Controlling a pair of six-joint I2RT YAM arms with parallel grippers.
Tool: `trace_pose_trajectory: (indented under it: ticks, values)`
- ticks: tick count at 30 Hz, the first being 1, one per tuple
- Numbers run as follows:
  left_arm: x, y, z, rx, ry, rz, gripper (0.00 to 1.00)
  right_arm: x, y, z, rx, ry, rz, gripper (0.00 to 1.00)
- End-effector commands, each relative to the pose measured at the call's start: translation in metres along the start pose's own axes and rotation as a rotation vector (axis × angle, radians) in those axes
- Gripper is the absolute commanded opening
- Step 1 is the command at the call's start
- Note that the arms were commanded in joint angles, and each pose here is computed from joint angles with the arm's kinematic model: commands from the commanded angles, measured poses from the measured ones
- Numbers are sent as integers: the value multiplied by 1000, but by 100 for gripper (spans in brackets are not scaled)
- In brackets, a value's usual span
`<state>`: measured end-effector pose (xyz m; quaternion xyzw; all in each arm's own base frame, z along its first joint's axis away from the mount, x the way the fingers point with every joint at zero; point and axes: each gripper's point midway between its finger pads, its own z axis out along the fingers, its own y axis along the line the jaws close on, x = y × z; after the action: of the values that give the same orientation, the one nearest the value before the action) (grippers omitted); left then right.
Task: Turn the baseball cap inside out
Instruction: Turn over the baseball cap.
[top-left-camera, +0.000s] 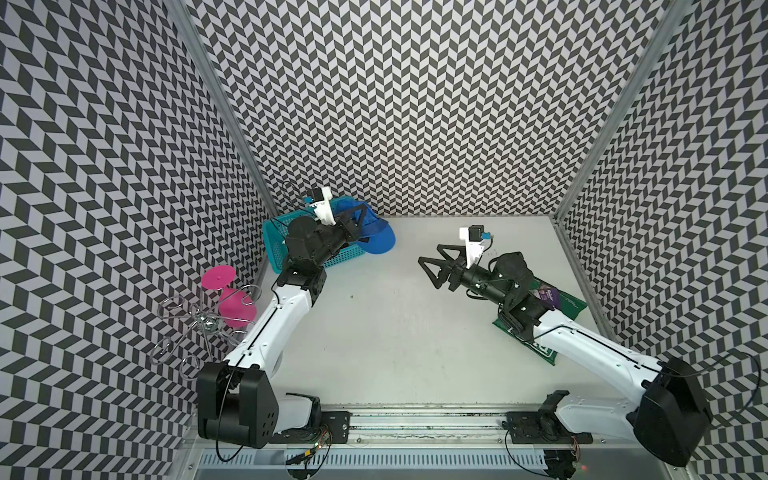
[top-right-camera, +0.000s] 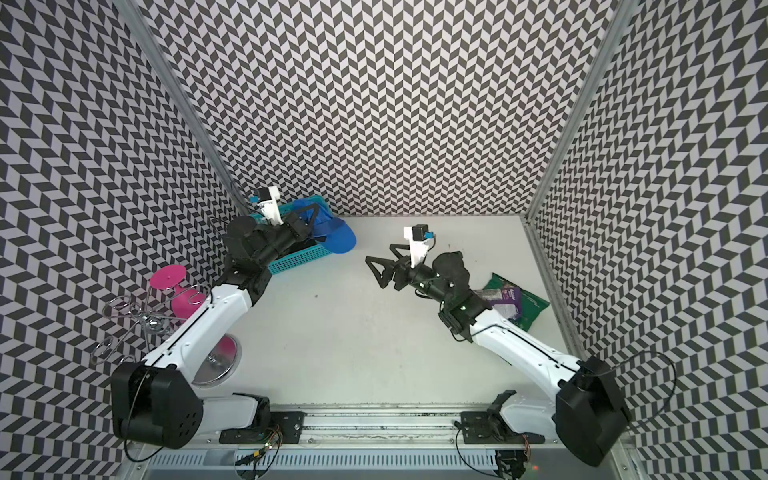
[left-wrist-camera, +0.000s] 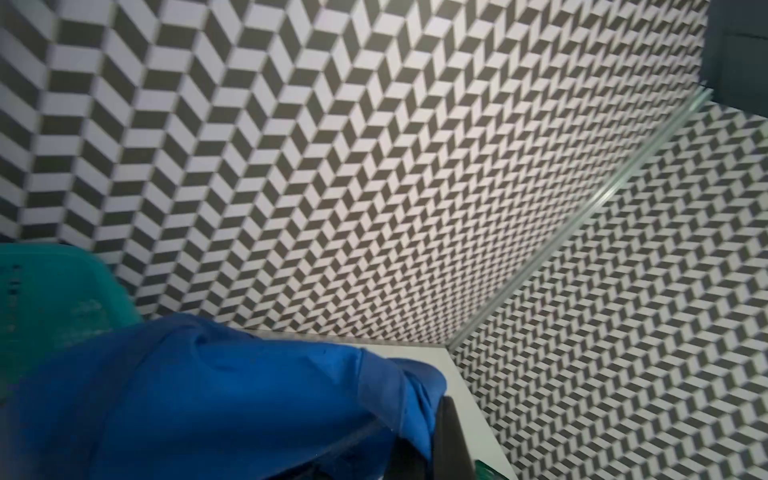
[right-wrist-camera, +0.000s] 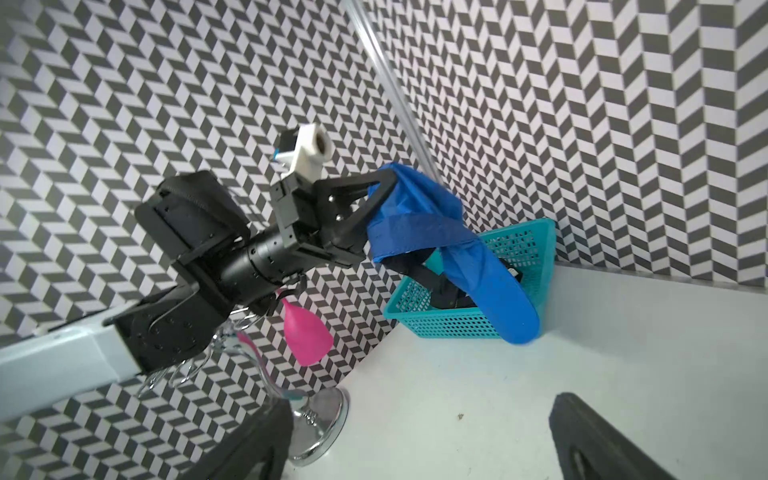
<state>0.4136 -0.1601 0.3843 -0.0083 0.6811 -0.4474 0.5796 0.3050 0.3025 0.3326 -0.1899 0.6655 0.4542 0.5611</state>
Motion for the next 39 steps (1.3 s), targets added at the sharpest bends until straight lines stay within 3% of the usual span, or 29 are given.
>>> trace_pose_trajectory:
  ticks: [1,5,10,19,27,30,31,33,34,36,39]
  values:
    - [-11,-62,7,174,-8,-7,0,-8,-9,-2,71,-87,-251,99]
    - [7,-108,16,296,79,-15,0,-13,-25,-7,181,-96,-421,100]
    - [29,-151,14,427,157,-17,0,-4,-41,-7,257,-22,-451,100]
    - [54,-166,-5,476,237,-9,0,-19,-53,-15,349,-96,-405,100]
    - [62,-177,-9,517,289,45,0,-20,-44,-9,304,-36,-513,100]
    - [65,-182,-14,547,318,73,0,-20,-39,-9,280,-29,-511,73]
    - [67,-183,-16,550,327,77,0,-24,-38,-10,286,-43,-492,62]
    - [73,-178,-19,534,342,73,1,-36,-43,-15,330,-77,-445,29]
    - [76,-174,-21,519,343,68,4,-43,-47,-18,360,-107,-404,21]
    - [84,-168,-28,509,351,50,19,-59,-52,-27,375,-167,-319,18]
    - [98,-161,-41,510,374,33,54,-80,-56,-40,324,-252,-206,8]
